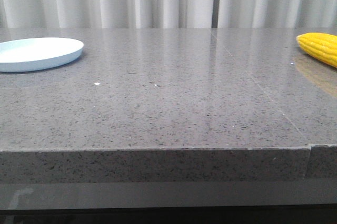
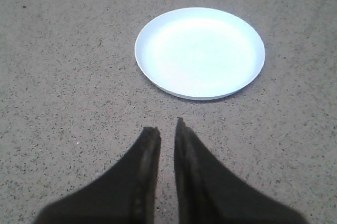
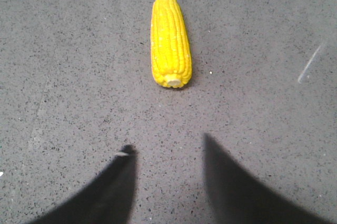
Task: Place corn on plate with both arms
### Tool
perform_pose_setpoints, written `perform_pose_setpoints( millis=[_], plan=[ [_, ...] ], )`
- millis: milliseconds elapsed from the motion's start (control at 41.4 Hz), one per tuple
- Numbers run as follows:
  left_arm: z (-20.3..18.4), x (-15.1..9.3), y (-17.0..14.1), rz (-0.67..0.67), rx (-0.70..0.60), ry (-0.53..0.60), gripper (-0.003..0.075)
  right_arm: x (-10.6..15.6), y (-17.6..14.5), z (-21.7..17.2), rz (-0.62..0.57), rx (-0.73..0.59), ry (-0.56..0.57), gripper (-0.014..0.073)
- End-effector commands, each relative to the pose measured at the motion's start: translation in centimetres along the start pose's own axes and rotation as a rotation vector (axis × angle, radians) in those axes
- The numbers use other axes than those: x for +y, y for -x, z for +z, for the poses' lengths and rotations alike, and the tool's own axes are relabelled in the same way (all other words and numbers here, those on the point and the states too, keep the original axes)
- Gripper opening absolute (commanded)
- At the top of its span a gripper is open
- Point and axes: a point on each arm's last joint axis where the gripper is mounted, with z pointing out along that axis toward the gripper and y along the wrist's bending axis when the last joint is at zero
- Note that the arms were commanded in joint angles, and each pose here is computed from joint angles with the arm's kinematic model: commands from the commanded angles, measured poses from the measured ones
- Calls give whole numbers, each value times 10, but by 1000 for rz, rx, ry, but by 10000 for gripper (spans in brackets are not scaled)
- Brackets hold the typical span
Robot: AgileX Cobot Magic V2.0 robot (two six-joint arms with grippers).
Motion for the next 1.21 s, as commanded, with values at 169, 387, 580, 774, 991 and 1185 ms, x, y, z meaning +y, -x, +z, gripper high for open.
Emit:
perform_pose_setpoints(
  millis=[169,387,580,774,991,1185],
  plan=[
    [-5,1,18,48,-126,17,491,1,16,3,-26,-77,-1,654],
    [14,1,20,66,-65,25,543,1,16,3,-26,-76,-1,654],
    [49,10,43,88,25,75,542,1,16,3,-26,-76,-1,654],
    [90,40,66,-14,137,142,542,1,16,3,-26,-76,-1,654],
    [142,52,79,-112,222,-43,542,1,16,3,-26,-76,-1,654],
    [189,54,87,-139,244,-78,508,1,16,3,-26,-76,-1,654]
  ],
)
